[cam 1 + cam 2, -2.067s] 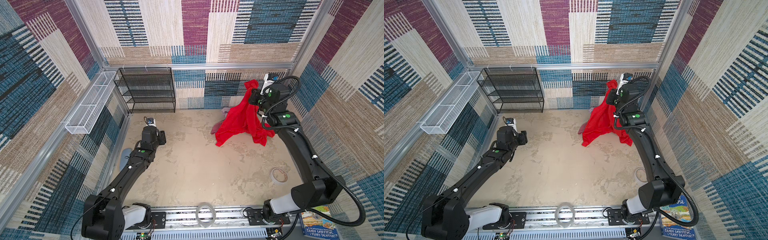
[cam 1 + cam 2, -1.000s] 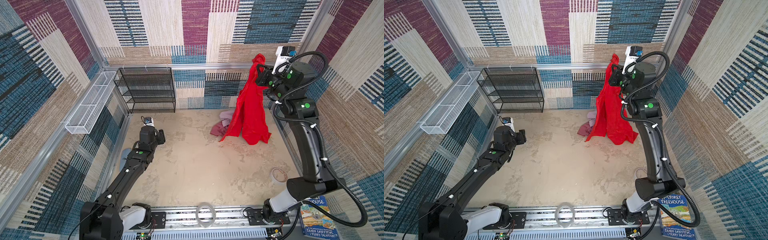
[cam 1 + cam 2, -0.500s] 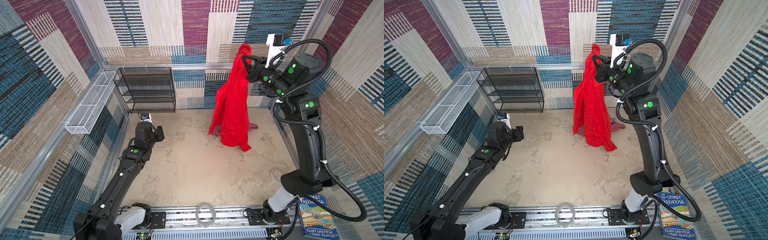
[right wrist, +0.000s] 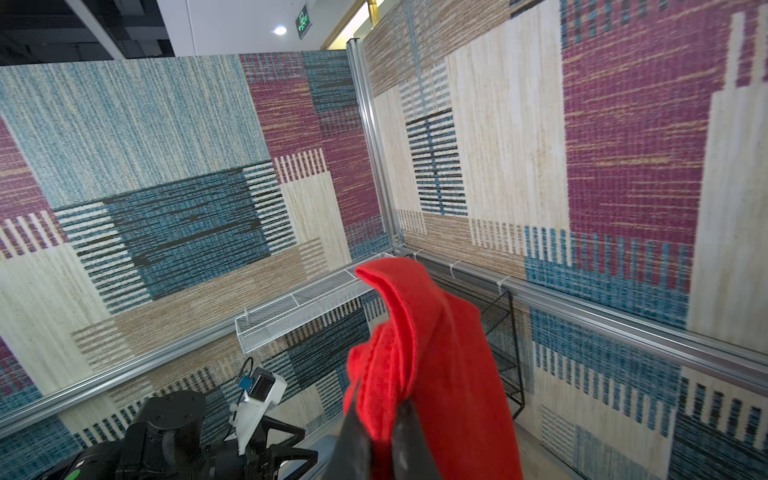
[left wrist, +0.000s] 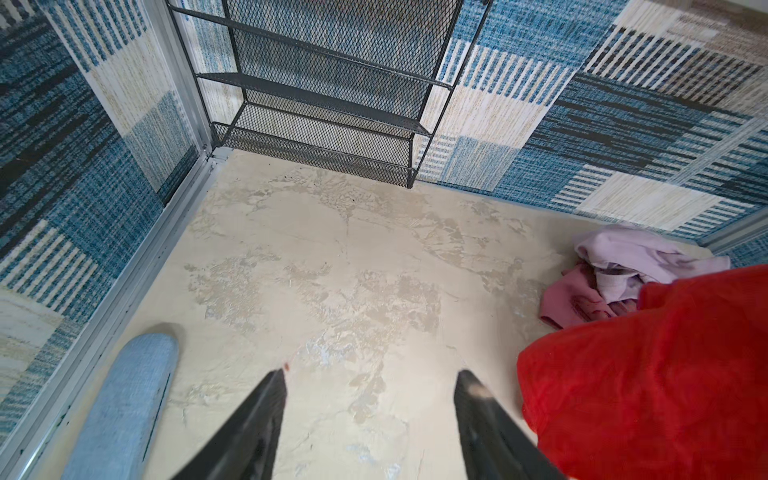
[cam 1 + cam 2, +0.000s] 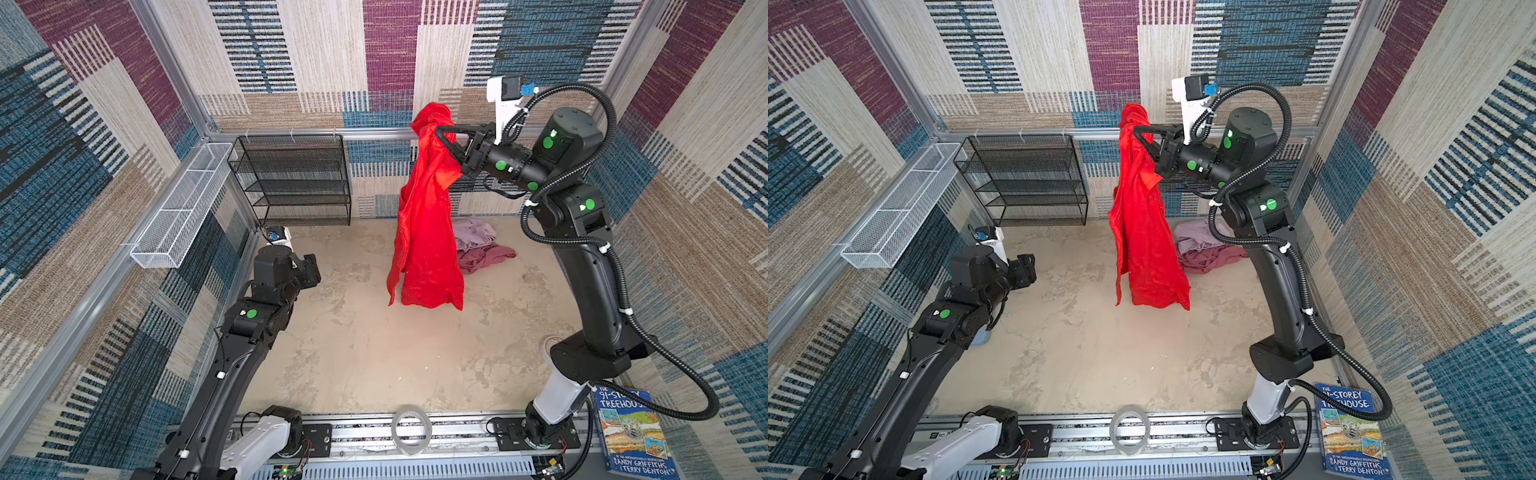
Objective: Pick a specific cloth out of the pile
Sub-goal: 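Carry the red cloth toward the left gripper and lower it onto the floor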
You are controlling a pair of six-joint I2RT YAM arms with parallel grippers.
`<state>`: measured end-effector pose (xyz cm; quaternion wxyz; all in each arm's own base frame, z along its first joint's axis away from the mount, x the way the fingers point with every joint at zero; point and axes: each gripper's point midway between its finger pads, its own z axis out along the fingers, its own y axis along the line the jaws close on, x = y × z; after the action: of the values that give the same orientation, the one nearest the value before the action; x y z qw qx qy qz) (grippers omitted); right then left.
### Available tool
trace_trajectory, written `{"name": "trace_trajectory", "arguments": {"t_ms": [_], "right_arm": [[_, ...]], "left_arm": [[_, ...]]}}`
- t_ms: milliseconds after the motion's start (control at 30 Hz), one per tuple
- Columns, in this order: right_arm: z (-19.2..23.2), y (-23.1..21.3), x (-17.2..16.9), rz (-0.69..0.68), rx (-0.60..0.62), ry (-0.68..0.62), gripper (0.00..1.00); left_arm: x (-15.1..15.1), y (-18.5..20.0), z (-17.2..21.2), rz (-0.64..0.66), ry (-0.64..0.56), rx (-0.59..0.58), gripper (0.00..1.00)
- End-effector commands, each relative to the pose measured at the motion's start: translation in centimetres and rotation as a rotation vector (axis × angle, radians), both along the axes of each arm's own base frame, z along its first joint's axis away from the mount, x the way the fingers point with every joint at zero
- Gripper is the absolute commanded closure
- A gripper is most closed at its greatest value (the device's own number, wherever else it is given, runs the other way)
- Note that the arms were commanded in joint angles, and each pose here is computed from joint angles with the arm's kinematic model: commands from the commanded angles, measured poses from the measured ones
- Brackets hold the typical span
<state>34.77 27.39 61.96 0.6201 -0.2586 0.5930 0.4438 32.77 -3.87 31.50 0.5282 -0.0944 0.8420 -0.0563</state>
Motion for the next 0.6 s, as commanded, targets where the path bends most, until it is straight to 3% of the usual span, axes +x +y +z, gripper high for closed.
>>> {"name": "trace_trajectory", "arguments": {"t_ms": [0,300,567], "right_arm": [[1.8,2.2,-2.1,0.114,0.050,-0.069,0.99],[1.3,9.0,-4.7,0.291,0.073,-0.087,0.99],[-0.1,13.2,-5.7,0.369,0.095,-0.070,1.00]], "left_arm": [[-1.2,0.5,-0.1,0.029,0.026,-0.024,0.32],[-3.4,1.5,0.6,0.057,0.023,-0.016,0.32],[-4.8,2.1,1.8,0.069,-0.006,-0.011,0.32]]}}
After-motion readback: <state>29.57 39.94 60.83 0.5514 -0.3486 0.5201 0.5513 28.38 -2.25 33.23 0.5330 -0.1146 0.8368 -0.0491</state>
